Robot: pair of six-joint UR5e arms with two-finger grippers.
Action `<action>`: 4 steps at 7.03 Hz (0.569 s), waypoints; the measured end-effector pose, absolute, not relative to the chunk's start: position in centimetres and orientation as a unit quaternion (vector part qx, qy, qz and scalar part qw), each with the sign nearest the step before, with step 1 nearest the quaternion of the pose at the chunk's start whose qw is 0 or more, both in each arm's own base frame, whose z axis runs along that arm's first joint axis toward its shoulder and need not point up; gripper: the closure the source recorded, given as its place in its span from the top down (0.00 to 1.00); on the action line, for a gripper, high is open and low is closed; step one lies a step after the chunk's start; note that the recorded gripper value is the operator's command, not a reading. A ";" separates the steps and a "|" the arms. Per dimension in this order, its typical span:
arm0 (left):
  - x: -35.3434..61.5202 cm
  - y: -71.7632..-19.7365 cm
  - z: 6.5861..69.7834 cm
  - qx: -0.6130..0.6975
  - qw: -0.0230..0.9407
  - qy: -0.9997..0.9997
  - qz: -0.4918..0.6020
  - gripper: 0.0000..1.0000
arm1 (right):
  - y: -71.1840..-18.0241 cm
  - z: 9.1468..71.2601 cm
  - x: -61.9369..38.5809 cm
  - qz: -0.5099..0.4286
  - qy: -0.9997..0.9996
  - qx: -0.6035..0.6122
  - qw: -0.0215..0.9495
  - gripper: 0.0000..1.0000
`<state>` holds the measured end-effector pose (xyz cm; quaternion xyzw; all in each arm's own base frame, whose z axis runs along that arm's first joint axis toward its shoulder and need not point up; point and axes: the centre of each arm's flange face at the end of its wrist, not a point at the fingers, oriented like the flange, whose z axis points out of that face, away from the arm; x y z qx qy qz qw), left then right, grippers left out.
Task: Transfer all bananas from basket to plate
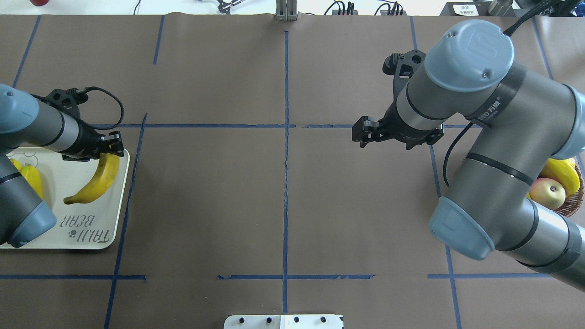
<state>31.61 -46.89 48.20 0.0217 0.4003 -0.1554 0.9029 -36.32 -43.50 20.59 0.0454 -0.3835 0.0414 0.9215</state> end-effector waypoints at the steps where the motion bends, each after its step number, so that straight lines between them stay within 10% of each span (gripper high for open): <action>1: 30.2 -46.0 50.6 0.026 0.914 0.382 -0.134 0.00 | -43.5 20.6 -36.2 0.039 -0.381 0.046 0.922 1.00; 4: 26.9 -44.4 55.4 0.034 0.931 0.335 -0.144 0.00 | -43.5 20.4 -36.0 0.037 -0.384 0.049 0.922 1.00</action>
